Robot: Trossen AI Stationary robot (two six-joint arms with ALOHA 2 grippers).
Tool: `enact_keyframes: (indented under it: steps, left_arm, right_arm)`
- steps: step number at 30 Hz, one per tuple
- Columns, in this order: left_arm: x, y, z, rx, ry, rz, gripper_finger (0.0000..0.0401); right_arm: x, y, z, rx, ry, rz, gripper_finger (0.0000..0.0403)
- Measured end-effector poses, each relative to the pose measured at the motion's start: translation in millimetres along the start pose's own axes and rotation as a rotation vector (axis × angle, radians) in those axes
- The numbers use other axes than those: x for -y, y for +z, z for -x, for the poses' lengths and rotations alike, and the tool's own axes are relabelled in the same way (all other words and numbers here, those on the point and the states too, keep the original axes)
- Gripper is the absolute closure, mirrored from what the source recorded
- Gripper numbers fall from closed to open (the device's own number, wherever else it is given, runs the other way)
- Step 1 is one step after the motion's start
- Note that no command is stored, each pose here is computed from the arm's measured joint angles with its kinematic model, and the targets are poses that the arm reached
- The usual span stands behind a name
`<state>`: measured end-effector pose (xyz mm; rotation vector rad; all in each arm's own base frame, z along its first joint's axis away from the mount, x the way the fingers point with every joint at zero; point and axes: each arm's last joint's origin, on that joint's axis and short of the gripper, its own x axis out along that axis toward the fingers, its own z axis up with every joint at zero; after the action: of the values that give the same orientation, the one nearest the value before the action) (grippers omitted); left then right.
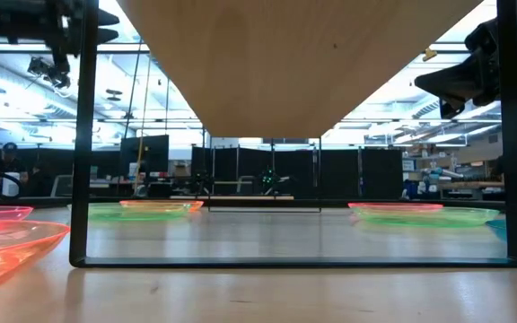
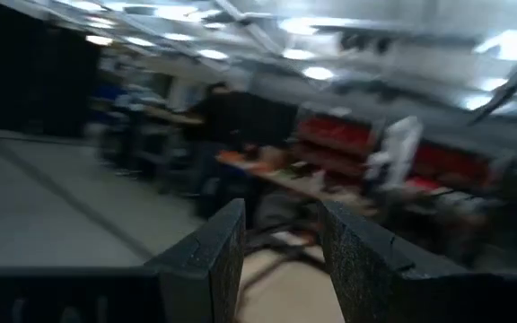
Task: Place and stack plates onto a shelf
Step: Put the top orange plate on the shelf
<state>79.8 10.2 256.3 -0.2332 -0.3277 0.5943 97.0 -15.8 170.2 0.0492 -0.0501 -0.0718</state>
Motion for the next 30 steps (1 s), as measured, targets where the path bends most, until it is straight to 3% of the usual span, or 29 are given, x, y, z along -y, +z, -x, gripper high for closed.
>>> enact_keyframes:
  steps: [12, 17, 20, 24, 30]
  left_arm:
    - [22.0, 102.4, -29.3, -0.29, 0.269, -0.289, 0.026]
    - [27.3, 130.1, -51.5, -0.384, 0.366, -0.342, 0.026]
    - [27.6, 131.7, -72.5, -0.462, 0.358, -0.34, 0.026]
    - [12.9, 114.6, -108.6, -0.612, 0.368, -0.359, 0.026]
    - [-44.2, 76.7, -155.3, -0.908, 0.433, -0.25, 0.026]
  right_arm:
    - [-0.2, 3.3, 0.1, 0.034, 0.002, 0.004, 0.0389]
    - [-0.2, 4.1, 0.1, 0.042, 0.002, 0.005, 0.0389]
    - [-0.2, 4.1, 0.1, 0.042, 0.002, 0.005, 0.0389]
    - [-0.3, 4.0, 0.1, 0.041, 0.003, 0.005, 0.0389]
    - [-0.2, 4.0, 0.1, 0.041, 0.002, 0.005, 0.0389]
